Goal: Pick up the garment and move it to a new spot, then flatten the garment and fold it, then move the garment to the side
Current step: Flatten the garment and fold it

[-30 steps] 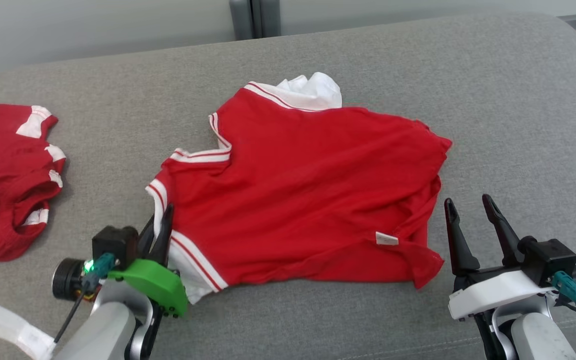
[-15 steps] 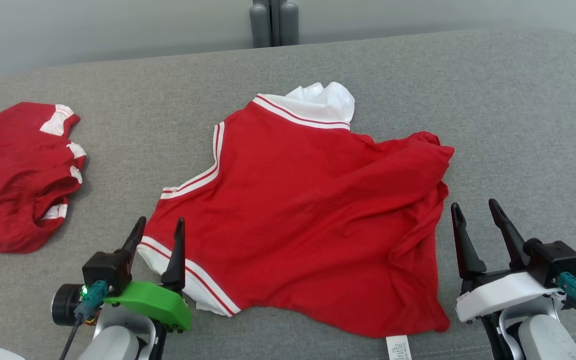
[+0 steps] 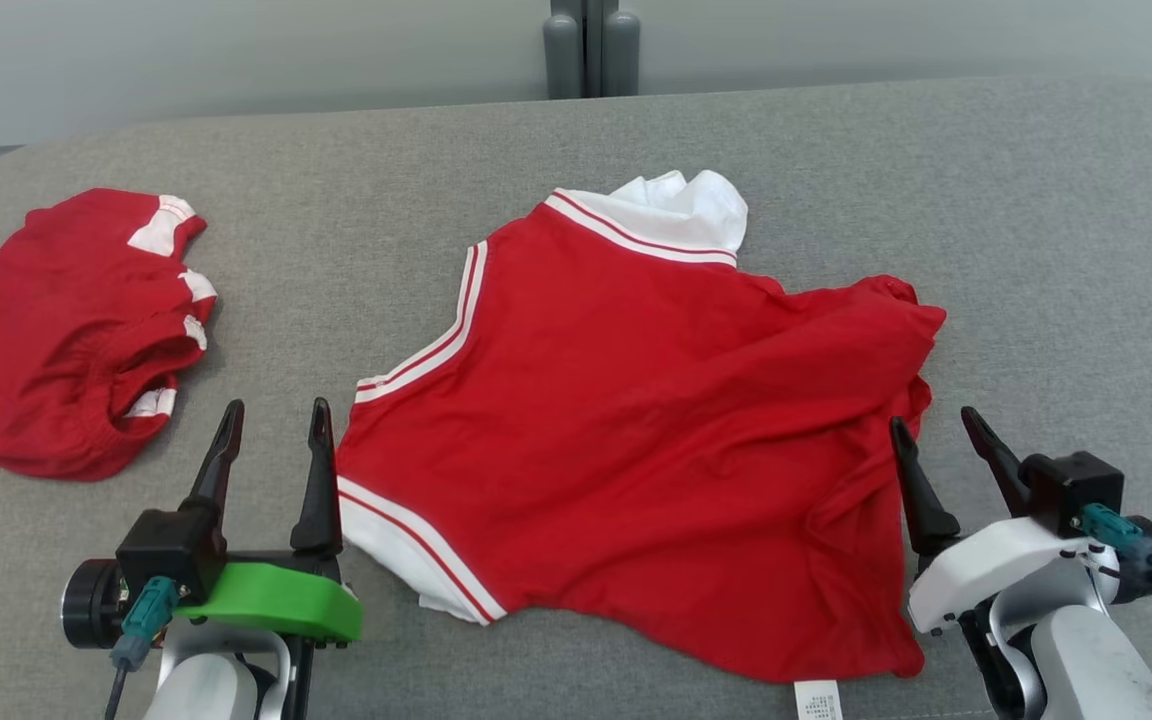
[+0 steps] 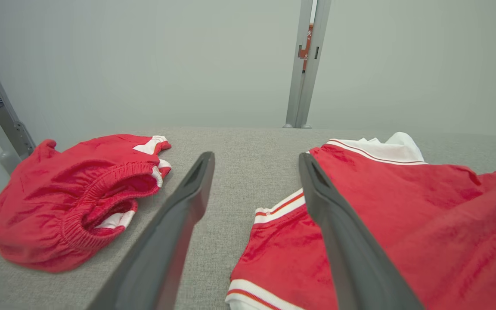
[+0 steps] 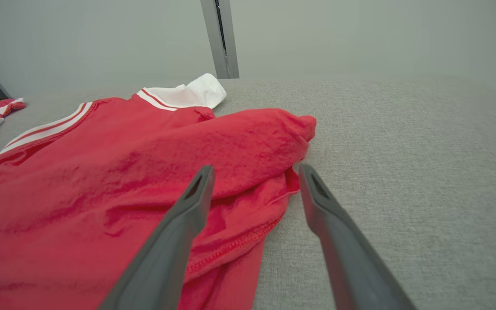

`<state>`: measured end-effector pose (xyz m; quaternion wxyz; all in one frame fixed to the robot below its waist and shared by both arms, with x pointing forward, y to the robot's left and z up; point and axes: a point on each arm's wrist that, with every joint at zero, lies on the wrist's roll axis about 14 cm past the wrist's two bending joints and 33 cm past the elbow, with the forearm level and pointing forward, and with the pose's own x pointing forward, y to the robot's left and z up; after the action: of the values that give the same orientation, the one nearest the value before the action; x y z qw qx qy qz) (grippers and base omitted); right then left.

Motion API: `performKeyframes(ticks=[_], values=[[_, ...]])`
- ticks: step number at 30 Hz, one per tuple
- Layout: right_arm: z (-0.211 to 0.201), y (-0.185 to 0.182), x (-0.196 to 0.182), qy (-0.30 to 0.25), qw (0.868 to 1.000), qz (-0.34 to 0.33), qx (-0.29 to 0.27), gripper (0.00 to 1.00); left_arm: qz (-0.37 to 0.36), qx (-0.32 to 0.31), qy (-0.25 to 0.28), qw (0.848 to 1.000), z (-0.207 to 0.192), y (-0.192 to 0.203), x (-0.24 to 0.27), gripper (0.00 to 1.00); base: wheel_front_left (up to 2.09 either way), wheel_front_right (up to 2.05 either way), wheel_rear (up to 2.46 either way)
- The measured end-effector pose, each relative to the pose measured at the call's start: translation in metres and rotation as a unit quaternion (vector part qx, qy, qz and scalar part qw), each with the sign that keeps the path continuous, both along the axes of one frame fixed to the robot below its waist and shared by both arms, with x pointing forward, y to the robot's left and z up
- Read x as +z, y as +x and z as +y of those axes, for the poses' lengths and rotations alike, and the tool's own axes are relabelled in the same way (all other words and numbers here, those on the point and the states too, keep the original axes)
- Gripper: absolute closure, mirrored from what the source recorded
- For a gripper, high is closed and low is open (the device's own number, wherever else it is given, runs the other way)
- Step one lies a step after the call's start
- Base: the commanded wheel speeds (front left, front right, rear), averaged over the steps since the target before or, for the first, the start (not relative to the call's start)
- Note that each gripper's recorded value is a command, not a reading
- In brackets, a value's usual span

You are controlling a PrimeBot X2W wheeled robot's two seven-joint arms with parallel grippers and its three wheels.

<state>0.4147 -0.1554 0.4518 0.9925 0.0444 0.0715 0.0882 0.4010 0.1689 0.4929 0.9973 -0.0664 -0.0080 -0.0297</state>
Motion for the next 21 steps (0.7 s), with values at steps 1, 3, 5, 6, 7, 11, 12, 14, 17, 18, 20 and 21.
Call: performKeyframes(ticks=[1,3,5,6,7,11,12,14,17,18,20,21], values=[[0.002,0.002,-0.004,-0.003,1.0,0.009,0.004,0.0,0.0,0.004,0.0,1.0,0.003,-0.001,-0.001,0.0,0.0,0.0,0.0],[0.005,0.006,-0.011,-0.007,1.0,0.025,0.007,0.0,0.001,0.008,-0.001,1.0,0.006,-0.004,-0.002,0.0,0.0,0.0,0.0],[0.006,0.01,-0.022,-0.013,0.999,0.05,0.007,0.0,0.003,0.014,-0.002,1.0,0.009,-0.005,-0.004,0.0,0.0,0.0,0.0],[0.005,0.011,-0.029,-0.015,0.998,0.065,0.006,0.0,0.004,0.015,-0.003,1.0,0.009,-0.006,-0.005,0.0,0.0,0.0,0.0],[0.005,0.011,-0.038,-0.019,0.996,0.083,0.006,0.0,0.005,0.016,-0.002,1.0,0.01,-0.007,-0.006,0.0,0.0,0.0,0.0],[0.01,0.011,-0.062,-0.024,0.991,0.13,0.01,0.0,0.008,0.026,-0.003,1.0,0.016,-0.009,-0.009,0.0,0.0,0.0,0.0],[0.013,0.011,-0.066,-0.02,0.99,0.139,0.013,0.13,0.009,0.028,-0.003,1.0,0.018,-0.01,-0.01,0.0,0.0,0.0,0.0],[0.02,0.011,-0.073,-0.013,0.988,0.151,0.019,1.0,0.012,0.035,-0.004,0.999,0.022,-0.011,-0.012,0.0,0.0,0.0,0.0],[0.022,0.019,-0.074,-0.014,0.988,0.153,0.024,1.0,0.016,0.038,-0.003,0.999,0.024,-0.011,-0.015,0.0,0.0,0.0,0.0],[0.023,0.023,-0.073,-0.016,0.988,0.151,0.027,1.0,0.016,0.038,-0.001,0.999,0.024,-0.011,-0.016,0.0,0.0,0.0,0.0],[0.023,0.036,-0.066,-0.019,0.99,0.137,0.031,1.0,0.019,0.042,-0.002,0.999,0.027,-0.011,-0.018,0.0,0.0,0.0,0.0],[0.022,0.045,-0.059,-0.023,0.991,0.126,0.032,1.0,0.02,0.042,-0.001,0.999,0.027,-0.011,-0.019,0.0,0.0,0.0,0.0]])
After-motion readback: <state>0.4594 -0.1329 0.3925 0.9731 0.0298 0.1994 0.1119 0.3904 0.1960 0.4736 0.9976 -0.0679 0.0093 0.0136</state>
